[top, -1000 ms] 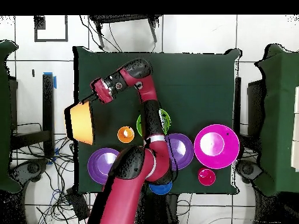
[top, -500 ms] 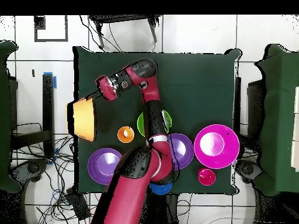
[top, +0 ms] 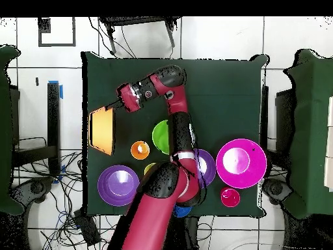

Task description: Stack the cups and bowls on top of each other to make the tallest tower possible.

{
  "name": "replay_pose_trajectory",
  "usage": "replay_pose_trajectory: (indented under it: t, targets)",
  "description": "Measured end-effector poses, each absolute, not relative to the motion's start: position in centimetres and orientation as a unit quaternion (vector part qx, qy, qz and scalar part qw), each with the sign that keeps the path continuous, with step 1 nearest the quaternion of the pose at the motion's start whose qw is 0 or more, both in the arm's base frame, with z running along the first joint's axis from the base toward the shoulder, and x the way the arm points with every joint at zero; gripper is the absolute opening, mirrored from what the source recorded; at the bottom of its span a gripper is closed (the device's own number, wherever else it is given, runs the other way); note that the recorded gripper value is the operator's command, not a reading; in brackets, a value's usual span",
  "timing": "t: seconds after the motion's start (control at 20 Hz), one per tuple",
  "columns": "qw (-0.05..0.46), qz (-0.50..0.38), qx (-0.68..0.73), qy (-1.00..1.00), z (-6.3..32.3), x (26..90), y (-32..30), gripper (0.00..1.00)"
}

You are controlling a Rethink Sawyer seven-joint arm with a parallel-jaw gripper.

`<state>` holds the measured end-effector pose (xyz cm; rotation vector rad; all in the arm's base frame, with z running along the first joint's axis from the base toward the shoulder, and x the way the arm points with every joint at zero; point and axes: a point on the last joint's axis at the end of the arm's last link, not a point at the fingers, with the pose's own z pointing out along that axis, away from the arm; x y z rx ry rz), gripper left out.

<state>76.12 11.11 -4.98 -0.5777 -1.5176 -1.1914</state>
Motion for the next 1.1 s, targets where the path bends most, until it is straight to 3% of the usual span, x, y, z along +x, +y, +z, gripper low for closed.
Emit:
replay_pose_trajectory:
  t: [0.3,1.1]
  targets:
    - [0.527,-0.486,-0.249,-0.651,-5.6,76.0,9.9,0.00]
    - [0.570,-0.475,-0.205,-0.638,-4.4,75.1,8.8,0.00]
